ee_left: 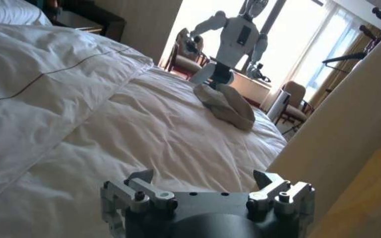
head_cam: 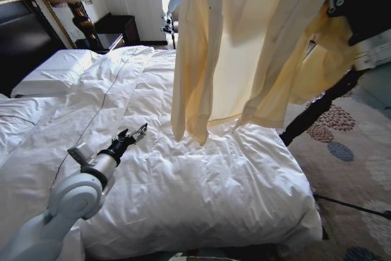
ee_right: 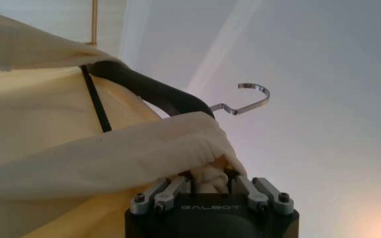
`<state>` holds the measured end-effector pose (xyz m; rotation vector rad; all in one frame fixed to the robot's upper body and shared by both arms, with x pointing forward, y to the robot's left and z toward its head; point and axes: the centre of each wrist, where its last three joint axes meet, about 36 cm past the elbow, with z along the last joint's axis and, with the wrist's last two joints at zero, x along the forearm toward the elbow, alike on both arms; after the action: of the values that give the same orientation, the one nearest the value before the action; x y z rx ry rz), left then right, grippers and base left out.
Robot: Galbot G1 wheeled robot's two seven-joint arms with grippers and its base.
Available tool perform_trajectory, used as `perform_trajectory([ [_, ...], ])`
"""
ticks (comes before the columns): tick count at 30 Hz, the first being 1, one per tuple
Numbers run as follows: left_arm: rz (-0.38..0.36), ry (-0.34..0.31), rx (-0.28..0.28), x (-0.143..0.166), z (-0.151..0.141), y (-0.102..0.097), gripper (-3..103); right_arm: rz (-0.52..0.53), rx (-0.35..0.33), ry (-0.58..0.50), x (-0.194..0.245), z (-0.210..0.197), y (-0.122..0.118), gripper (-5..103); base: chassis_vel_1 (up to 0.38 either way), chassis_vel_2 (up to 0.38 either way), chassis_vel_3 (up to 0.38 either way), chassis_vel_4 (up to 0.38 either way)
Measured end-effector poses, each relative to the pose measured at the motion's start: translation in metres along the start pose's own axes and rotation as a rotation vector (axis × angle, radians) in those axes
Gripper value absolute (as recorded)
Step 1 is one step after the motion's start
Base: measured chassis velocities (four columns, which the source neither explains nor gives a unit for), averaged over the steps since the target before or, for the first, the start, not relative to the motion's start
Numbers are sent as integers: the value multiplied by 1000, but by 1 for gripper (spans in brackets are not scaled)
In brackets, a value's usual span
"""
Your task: Pick up the clothes from the bed and hang them on the clothes hanger.
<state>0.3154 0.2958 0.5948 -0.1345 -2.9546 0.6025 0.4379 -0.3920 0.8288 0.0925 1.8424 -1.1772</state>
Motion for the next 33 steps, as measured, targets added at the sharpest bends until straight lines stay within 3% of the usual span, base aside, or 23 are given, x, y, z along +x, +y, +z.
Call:
perform_trajectory([
  [3,2,3,3,2,4,-1,100,-6,47,42,17,6,-31,22,0,0,0,0],
  [16,22,12,14,-1,11,-5,100,34,131,128,51,-1,-86,22,0,0,0,0],
  [21,28,18,17,-3,14,-6,100,39,140,168,65,1,-94,22,0,0,0,0],
  [33,48,61,14,-11,30,-10,100,31,124,343,152,30,-103,22,0,0,0,0],
])
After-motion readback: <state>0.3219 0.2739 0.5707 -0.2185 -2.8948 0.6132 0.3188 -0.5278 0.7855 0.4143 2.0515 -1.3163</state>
